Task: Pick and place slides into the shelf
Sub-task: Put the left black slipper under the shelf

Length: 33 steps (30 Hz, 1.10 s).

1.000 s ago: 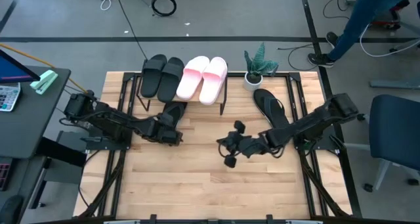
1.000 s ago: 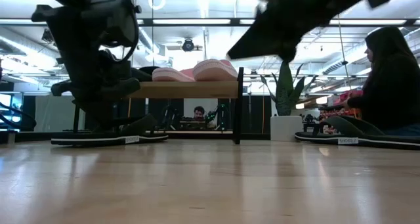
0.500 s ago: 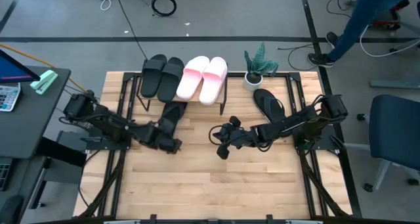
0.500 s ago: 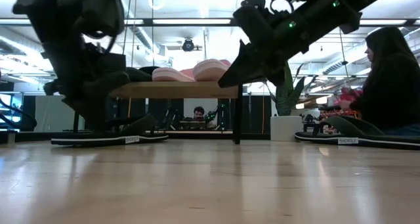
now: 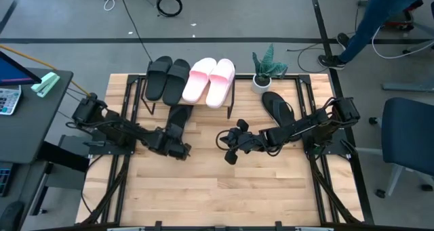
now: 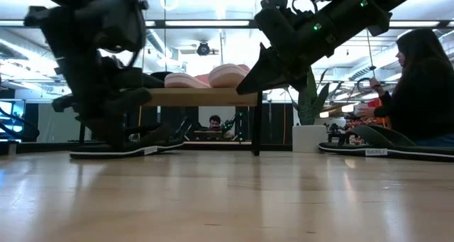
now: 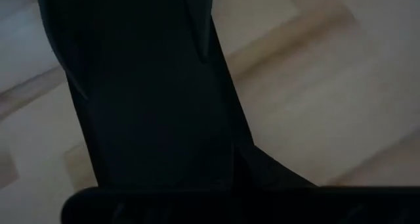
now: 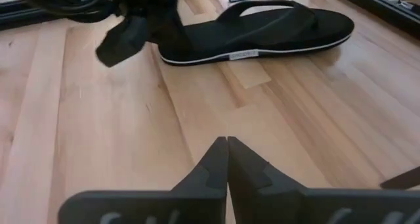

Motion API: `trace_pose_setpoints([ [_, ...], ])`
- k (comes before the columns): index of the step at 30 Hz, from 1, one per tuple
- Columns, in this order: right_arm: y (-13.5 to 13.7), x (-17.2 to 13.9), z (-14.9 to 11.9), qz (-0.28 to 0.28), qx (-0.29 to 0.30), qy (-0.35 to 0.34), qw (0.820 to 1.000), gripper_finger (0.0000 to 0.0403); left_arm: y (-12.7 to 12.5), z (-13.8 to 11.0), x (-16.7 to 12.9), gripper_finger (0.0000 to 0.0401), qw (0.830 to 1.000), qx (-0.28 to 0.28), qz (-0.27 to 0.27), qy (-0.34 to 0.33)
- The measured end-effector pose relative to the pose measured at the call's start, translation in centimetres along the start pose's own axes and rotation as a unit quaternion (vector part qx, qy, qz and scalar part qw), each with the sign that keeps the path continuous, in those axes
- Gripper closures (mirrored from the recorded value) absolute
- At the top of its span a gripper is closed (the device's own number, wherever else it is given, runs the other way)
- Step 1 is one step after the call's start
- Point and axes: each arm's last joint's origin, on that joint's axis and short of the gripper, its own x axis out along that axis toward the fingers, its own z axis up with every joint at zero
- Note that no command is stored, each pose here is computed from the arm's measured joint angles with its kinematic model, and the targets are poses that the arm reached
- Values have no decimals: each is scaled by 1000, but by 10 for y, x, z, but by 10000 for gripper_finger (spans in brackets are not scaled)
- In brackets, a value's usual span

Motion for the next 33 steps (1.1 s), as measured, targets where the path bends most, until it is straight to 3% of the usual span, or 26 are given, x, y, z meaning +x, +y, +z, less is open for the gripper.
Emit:
trace_pose_setpoints([
  [4,-1,1,1,-2,-4,-1,1000,394,3,14,9,397,1000,-29,3,-5],
  [23,-6,3,2,-8,-13,-2,1000,394,13,74,41,392,997,-42,-30,-61],
  [33,-6,2,2,-12,-14,-3,1000,393,9,81,44,394,996,-13,-71,-58],
])
